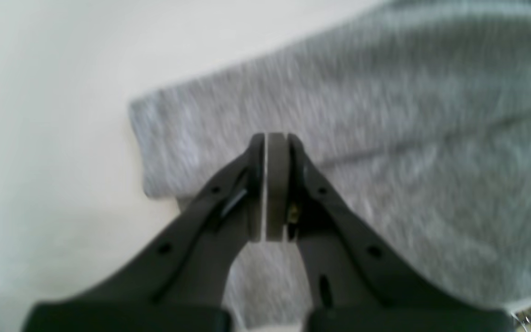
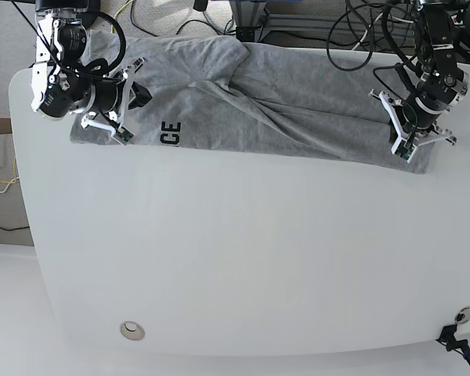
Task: Fold the T-shirt properly
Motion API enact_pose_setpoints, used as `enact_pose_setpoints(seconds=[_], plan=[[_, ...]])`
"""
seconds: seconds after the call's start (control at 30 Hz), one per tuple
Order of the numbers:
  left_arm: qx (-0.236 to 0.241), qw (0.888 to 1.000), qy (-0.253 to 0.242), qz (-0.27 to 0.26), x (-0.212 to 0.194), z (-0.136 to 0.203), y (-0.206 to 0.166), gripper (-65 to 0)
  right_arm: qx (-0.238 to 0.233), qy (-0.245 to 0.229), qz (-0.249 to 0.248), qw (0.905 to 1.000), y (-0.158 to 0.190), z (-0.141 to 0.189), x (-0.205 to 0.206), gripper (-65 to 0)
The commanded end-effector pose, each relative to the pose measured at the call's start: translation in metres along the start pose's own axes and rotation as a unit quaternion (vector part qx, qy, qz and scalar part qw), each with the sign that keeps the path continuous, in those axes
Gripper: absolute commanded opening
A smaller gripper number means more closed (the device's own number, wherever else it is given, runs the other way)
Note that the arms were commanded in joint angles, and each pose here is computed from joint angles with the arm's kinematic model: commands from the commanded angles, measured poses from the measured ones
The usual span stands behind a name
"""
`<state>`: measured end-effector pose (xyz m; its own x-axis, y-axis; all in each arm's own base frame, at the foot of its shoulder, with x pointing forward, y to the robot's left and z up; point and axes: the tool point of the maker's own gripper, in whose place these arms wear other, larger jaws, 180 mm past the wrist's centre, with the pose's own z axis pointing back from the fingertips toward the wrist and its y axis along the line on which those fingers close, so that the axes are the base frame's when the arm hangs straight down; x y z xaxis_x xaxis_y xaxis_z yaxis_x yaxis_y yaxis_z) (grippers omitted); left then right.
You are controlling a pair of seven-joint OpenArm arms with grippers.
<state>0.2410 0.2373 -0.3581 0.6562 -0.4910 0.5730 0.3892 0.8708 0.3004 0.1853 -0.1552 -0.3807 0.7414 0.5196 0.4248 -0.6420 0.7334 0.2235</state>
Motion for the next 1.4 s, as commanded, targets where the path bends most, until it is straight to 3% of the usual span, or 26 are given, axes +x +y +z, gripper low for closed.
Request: enact_pose_setpoints(seconds=[0.0, 0.2, 0.27, 0.67, 0.83, 0.97, 1.07, 1.2, 1.37], plan=[[0.002, 1.000, -0.001, -0.002, -0.003, 0.003, 0.001, -65.0, -0.010, 0.001, 0.007, 0.9999, 0.001, -0.001, -0.002, -65.0], [-0.020, 0.998, 0.045, 0.024, -0.037, -0.014, -0.006, -65.0, -0.024, 0.035, 0.010, 0.9990, -0.002, -0.034, -0.021, -65.0], [-0.020, 0.999, 0.038, 0.030, -0.029, -0.024, -0.001, -65.0, -0.031, 0.051, 0.001, 0.9982, -0.014, -0.046, -0.027, -65.0], [-0.009, 0.997, 0.011, 0.075, 0.015, -0.069, 0.042, -65.0, -0.088, 0.023, -0.040, 0.9951, -0.104, -0.058, 0.016, -65.0], [-0.009, 0.996, 0.004, 0.087, 0.029, -0.080, 0.052, -65.0, -0.095, 0.003, -0.034, 0.9949, -0.107, -0.059, 0.025, -65.0], [-0.018, 0.998, 0.005, 0.061, 0.036, -0.083, 0.048, -65.0, -0.089, -0.003, -0.034, 0.9954, -0.103, -0.061, 0.030, -65.0], [-0.013, 0.999, -0.008, 0.052, 0.046, -0.078, 0.049, -65.0, -0.088, -0.045, -0.017, 0.9950, -0.093, -0.053, 0.058, -65.0], [0.002, 0.999, -0.035, 0.037, 0.064, -0.066, 0.055, -65.0, -0.091, -0.116, 0.027, 0.9887, -0.077, -0.027, 0.104, -48.2], [0.015, 0.999, -0.048, 0.019, 0.071, -0.053, 0.058, -65.0, -0.125, -0.137, 0.075, 0.9797, -0.056, 0.010, 0.122, -38.6]])
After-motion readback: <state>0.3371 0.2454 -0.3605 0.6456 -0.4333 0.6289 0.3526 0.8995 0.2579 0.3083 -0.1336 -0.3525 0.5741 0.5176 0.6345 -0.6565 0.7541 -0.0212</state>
